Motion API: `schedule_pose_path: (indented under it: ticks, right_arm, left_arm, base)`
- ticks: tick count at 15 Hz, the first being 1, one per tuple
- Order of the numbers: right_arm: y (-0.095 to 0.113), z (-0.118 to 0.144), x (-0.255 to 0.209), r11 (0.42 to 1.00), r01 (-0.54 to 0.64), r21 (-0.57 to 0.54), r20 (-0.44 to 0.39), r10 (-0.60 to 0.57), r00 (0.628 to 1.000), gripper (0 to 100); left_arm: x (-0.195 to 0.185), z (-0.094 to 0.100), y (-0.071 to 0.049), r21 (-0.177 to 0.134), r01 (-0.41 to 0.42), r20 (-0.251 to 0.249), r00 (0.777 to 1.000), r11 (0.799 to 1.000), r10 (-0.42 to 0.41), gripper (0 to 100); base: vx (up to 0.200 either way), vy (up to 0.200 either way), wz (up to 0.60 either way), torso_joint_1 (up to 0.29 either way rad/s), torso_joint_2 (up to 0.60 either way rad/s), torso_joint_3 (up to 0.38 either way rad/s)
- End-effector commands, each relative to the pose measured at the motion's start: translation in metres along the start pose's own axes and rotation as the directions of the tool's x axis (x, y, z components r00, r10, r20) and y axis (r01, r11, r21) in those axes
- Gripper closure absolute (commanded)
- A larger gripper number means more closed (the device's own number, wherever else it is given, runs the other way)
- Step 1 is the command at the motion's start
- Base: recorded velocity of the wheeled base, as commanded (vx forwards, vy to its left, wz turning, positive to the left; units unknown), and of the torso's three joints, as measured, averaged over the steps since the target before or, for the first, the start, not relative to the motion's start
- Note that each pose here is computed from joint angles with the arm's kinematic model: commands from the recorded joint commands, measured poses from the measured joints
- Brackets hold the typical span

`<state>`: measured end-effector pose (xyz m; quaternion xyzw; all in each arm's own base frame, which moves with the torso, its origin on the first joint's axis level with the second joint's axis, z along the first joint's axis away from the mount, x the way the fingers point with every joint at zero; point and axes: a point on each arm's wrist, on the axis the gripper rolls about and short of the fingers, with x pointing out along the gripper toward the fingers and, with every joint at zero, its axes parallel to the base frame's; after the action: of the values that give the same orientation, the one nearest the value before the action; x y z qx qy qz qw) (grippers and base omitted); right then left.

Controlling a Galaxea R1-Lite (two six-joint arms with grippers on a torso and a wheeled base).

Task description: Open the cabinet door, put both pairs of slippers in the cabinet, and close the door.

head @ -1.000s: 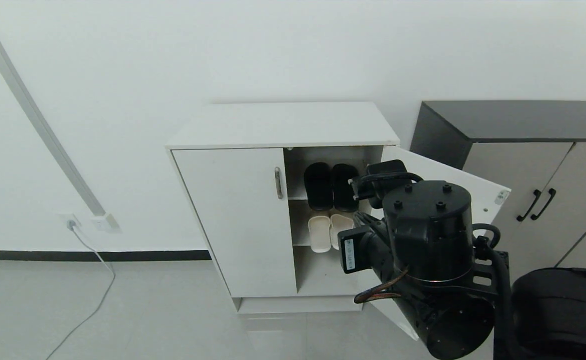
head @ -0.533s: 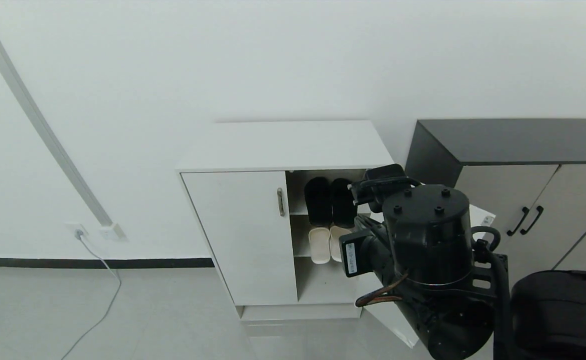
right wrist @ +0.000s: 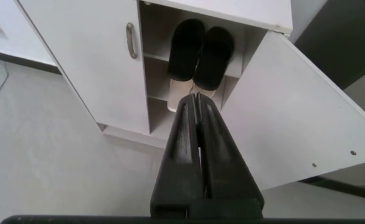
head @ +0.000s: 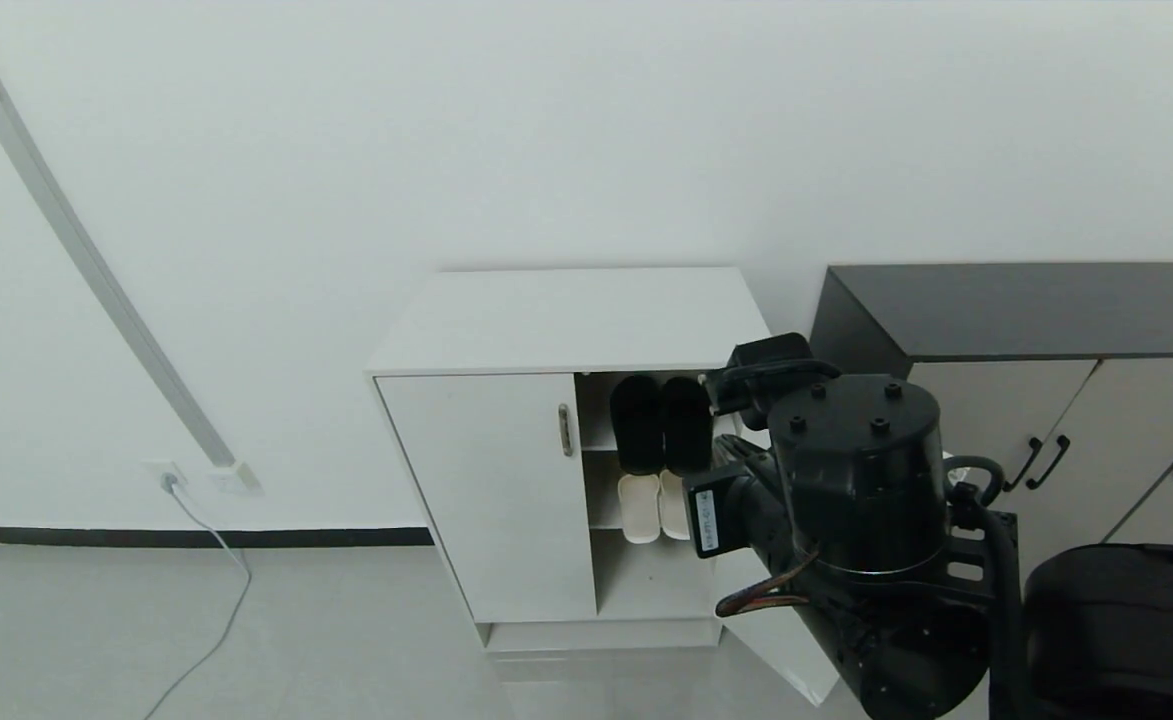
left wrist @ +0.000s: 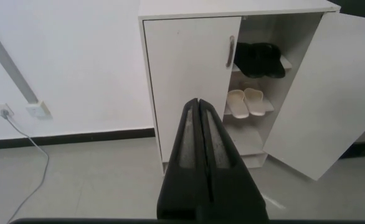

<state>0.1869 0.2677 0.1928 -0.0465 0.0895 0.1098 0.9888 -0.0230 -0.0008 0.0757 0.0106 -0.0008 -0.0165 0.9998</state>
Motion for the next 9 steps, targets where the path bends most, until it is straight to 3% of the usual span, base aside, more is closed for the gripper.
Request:
schedule_pose_path:
  ticks: [1, 8, 9]
  right_arm:
    - [0.000, -0.002, 0.000, 1.000, -0.002, -0.004, -0.004, 0.002, 1.000, 100]
    - [-0.006, -0.003, 0.008, 1.000, 0.021, -0.007, -0.013, -0.021, 1.000, 100]
    - [-0.010, -0.003, 0.013, 0.999, 0.042, -0.018, -0.015, -0.042, 0.999, 100]
  left_arm:
    - [0.000, 0.000, 0.000, 0.000, -0.001, -0.003, 1.000, 1.000, 0.001, 100]
    - [0.000, 0.000, 0.000, 0.000, -0.001, -0.001, 1.000, 1.000, 0.001, 100]
    - [0.000, 0.000, 0.000, 0.000, -0.001, -0.003, 1.000, 1.000, 0.001, 100]
  base:
    - [0.000, 0.000, -0.60, 0.022, -0.03, -0.022]
    - [0.000, 0.000, -0.60, 0.007, 0.00, -0.001]
    - [0.000, 0.000, 0.00, 0.000, 0.00, 0.000]
